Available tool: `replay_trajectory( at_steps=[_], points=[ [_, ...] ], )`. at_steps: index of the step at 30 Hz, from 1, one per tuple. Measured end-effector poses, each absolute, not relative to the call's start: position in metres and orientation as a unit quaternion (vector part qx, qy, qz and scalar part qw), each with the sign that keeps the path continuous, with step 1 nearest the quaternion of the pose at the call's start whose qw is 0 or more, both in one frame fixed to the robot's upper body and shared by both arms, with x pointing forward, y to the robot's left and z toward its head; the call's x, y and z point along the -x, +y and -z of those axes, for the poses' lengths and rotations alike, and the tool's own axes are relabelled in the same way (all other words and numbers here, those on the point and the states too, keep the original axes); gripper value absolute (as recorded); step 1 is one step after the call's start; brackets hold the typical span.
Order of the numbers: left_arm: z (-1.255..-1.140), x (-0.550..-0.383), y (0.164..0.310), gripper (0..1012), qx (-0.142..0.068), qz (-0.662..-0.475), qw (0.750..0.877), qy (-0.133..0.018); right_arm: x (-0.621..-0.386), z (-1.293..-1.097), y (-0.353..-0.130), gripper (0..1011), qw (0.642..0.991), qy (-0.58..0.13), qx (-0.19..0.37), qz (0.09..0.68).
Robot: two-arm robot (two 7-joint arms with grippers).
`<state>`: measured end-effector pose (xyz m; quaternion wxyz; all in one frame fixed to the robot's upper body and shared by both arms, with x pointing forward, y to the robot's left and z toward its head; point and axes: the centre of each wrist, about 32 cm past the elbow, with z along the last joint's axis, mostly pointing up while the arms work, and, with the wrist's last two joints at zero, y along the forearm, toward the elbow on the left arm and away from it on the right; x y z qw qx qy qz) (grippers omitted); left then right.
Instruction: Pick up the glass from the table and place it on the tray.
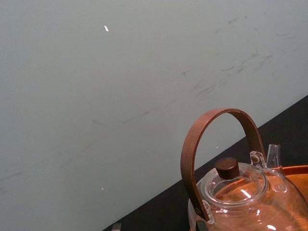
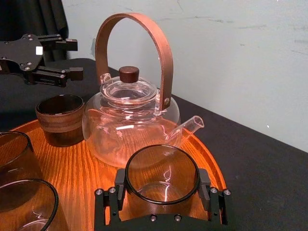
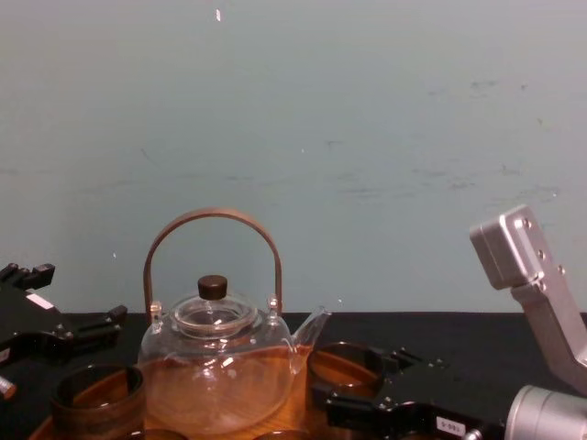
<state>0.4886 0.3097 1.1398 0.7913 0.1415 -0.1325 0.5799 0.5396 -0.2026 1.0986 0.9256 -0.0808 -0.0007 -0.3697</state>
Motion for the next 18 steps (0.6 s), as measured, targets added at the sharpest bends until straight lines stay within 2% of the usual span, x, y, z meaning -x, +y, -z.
replay_trajectory(
  at_steps=[8,11,13,18],
  points=[
    [-1.1398,-0.4886,0.3097,1002,-0.141,-0.58,0.791,-0.132,-0.5395,-1.099,-0.2025,903,0.926,-0.001,0.081,0.37],
    [-1.1398,-0.4886,0.3097,1001,-0.141,-0.58,0.791,-0.132,-0.5395,-1.0992,-0.2025,940,0.926,-0.001,0.08,0.37],
    [-1.1398,-0.4886,0.3097,1001,-0.141,-0.58,0.791,-0.132,-0.5395,-1.0992,-0.2025,1002,0.926,-0.001,0.08,0.37],
    [-1.1398,-0.4886,0.3097,1001,-0.141,-0.58,0.791,-0.132,-0.5394,-1.0993,-0.2027,1002,0.926,-0.001,0.08,0.37]
  ],
)
